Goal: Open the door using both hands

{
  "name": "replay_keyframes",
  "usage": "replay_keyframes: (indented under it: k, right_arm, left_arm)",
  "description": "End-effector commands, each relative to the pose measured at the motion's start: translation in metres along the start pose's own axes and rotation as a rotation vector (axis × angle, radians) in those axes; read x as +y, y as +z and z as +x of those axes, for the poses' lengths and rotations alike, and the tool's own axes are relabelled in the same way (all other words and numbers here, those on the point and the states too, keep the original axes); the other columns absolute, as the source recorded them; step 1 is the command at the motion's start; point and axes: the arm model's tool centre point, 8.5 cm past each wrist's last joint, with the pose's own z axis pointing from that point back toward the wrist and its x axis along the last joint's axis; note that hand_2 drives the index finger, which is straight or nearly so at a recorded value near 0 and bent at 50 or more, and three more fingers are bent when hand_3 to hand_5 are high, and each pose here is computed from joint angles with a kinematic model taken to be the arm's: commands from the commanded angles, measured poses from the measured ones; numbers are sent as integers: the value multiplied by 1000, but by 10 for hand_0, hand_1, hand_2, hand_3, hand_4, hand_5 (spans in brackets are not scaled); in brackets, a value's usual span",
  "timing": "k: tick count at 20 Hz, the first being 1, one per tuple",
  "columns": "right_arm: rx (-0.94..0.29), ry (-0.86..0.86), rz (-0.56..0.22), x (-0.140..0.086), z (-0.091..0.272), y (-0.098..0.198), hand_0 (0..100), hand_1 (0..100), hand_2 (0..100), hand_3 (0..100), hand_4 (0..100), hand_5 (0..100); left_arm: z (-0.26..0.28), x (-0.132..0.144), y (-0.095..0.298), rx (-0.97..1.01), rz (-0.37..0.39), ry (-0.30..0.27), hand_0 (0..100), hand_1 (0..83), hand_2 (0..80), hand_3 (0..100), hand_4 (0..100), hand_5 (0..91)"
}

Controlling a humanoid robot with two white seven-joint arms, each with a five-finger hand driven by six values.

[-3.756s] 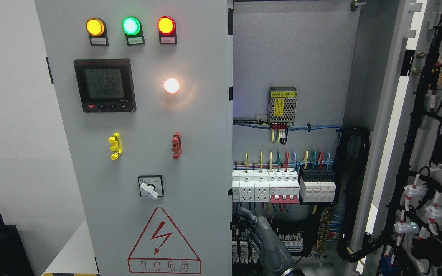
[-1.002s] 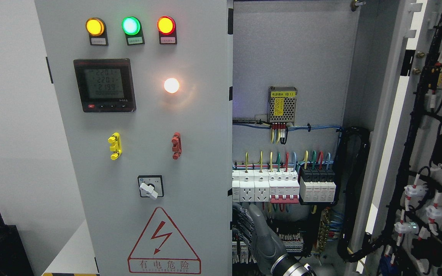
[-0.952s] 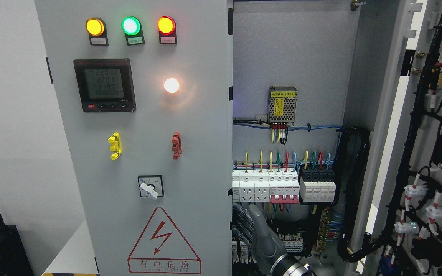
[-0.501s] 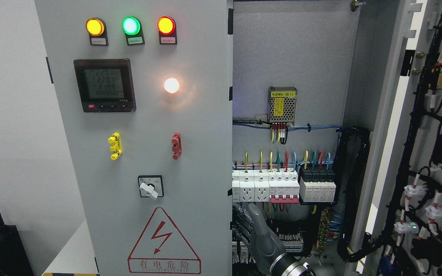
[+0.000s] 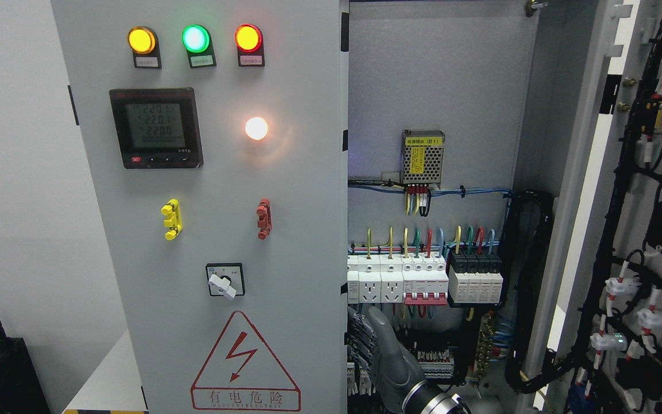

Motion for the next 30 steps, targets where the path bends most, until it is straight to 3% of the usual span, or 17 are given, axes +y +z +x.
replay_keyframes:
  k: [1,14,30]
  right_arm:
    - [-1,-7,17,1,3,-4,0,0,0,0,0,0]
    - [29,-22,31,-13,2,-5,0,0,0,0,0,0]
    - [30,-19,58,-15,3,-4,0,0,0,0,0,0]
  left_arm:
    - [0,1,0,-4,3,24,0,0,0,0,32,0]
    - [0,0,0,-3,3,24,0,0,0,0,33,0]
    - [0,1,0,-4,3,24,0,0,0,0,32,0]
